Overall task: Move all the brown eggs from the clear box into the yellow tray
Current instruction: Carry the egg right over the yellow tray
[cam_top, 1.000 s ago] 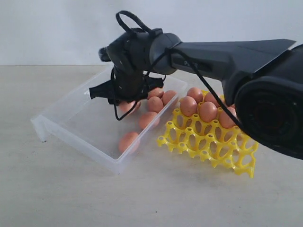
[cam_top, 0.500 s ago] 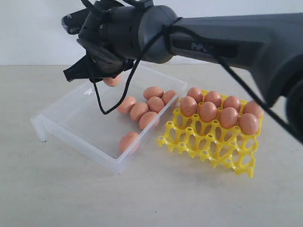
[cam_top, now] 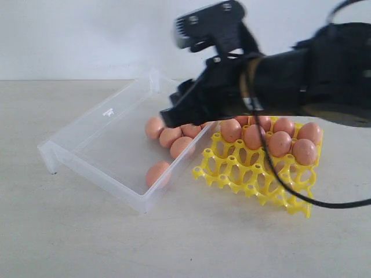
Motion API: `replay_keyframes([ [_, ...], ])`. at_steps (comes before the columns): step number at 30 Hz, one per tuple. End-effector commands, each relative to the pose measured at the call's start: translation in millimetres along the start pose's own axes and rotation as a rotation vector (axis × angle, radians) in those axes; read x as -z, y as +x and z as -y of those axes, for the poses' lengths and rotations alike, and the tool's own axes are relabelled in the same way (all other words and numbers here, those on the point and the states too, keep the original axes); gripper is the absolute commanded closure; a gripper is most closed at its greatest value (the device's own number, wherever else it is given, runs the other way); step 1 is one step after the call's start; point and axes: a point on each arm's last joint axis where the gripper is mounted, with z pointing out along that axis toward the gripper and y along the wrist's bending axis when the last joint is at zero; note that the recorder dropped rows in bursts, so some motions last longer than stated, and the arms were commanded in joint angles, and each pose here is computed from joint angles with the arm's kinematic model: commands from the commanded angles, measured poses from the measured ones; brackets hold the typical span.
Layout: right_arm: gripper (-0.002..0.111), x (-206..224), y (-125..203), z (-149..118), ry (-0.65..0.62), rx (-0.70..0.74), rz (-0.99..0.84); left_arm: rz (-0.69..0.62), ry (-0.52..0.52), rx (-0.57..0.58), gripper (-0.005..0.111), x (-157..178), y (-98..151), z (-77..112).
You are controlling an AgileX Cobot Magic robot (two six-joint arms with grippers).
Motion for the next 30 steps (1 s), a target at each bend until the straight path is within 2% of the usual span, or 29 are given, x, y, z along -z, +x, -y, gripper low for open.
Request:
replay_keyframes([
  [1, 0.109, 31, 13, 36, 0.023, -0.179, 0.096, 0.006, -0.002, 0.013, 0.111, 0, 0, -0.1],
  [4, 0.109, 37, 15, 39, -0.050, -0.228, 0.174, 0.006, -0.002, 0.013, 0.111, 0, 0, -0.1],
  [7, 0.109, 35, 12, 32, -0.131, -0.192, 0.219, 0.006, -0.002, 0.013, 0.111, 0, 0, -0.1],
  [13, 0.109, 16, 18, 36, -0.223, -0.241, 0.213, 0.006, -0.002, 0.013, 0.111, 0, 0, -0.1],
  [16, 0.109, 3, 18, 50, -0.415, -0.286, 0.167, 0.006, -0.002, 0.013, 0.111, 0, 0, -0.1],
  [20, 0.109, -13, 20, 79, -0.637, -0.321, 0.004, 0.006, -0.002, 0.013, 0.111, 0, 0, -0.1],
  [22, 0.109, -17, 19, 89, -0.658, -0.312, -0.011, 0.006, -0.002, 0.013, 0.111, 0, 0, -0.1],
  [25, 0.109, -21, 23, 99, -0.613, -0.304, -0.010, 0.006, -0.002, 0.013, 0.111, 0, 0, -0.1],
  [30, 0.109, -26, 33, 106, -0.507, -0.116, -0.060, 0.006, -0.002, 0.013, 0.111, 0, 0, -0.1],
])
